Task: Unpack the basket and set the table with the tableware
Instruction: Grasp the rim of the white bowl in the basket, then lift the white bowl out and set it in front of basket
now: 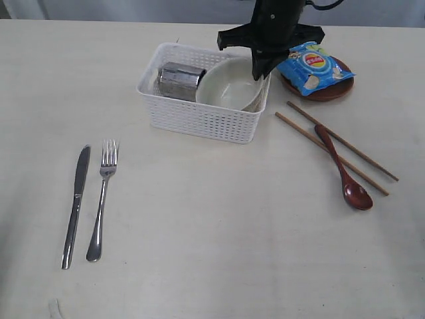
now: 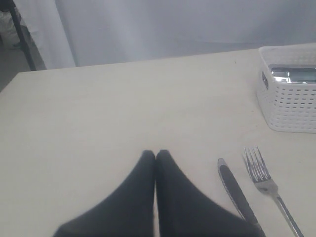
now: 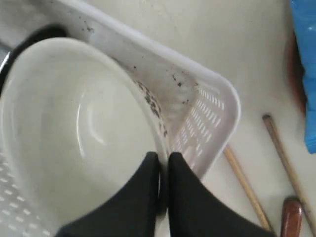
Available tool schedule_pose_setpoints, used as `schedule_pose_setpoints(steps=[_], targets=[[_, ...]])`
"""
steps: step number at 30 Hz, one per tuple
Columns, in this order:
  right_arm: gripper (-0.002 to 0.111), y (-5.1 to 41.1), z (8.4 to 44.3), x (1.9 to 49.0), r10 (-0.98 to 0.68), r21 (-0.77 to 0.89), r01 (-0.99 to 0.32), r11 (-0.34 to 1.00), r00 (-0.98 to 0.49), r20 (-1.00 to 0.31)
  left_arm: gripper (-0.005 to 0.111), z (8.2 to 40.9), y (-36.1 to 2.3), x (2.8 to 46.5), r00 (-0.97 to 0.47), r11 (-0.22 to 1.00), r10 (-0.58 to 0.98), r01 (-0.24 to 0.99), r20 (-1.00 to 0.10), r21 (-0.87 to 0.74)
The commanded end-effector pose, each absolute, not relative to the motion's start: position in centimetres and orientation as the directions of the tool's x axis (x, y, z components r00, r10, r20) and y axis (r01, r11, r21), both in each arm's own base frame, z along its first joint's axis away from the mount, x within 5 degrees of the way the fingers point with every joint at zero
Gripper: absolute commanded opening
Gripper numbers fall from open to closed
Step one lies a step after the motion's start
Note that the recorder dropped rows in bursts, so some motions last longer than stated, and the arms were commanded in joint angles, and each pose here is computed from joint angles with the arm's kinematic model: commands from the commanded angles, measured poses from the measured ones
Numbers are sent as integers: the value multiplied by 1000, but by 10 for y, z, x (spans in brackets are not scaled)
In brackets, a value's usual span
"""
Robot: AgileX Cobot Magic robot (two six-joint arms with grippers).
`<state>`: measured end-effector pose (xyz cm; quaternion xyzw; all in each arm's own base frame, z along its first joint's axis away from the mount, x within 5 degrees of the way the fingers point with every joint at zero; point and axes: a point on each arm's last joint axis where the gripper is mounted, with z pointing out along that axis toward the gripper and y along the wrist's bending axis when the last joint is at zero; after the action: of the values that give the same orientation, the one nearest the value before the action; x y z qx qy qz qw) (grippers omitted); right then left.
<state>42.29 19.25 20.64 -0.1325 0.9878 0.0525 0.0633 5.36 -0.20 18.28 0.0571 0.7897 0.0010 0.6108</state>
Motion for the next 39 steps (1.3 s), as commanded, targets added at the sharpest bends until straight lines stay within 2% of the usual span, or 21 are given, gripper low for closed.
schedule_pose_setpoints(steps=[1,7,11,15,18,22,29,33,39], targets=[[-1,180,229,423,-294,-5,-299,954,-935,-198,0,182,-2,54,-247,993,89,94,-965,68],[-1,167,280,414,-310,-82,-299,951,-897,-315,0,182,-2,54,-247,993,89,94,-965,68],[-1,152,319,402,-278,-52,-281,958,-876,-394,0,182,-2,54,-247,993,89,94,-965,68],[-1,146,353,385,-264,130,-358,925,-849,-458,0,182,-2,54,-247,993,89,94,-965,68],[-1,155,361,369,-274,281,-435,855,-840,-468,0,182,-2,54,-247,993,89,94,-965,68],[-1,172,339,339,-344,374,-487,789,-855,-388,0,182,-2,54,-247,993,89,94,-965,68],[-1,199,258,286,-405,425,-495,758,-868,-288,0,182,-2,54,-247,993,89,94,-965,68],[-1,204,212,260,-406,488,-456,744,-889,-212,0,182,-2,54,-247,993,89,94,-965,68],[-1,199,175,241,-369,468,-419,778,-908,-200,0,182,-2,54,-247,993,89,94,-965,68]])
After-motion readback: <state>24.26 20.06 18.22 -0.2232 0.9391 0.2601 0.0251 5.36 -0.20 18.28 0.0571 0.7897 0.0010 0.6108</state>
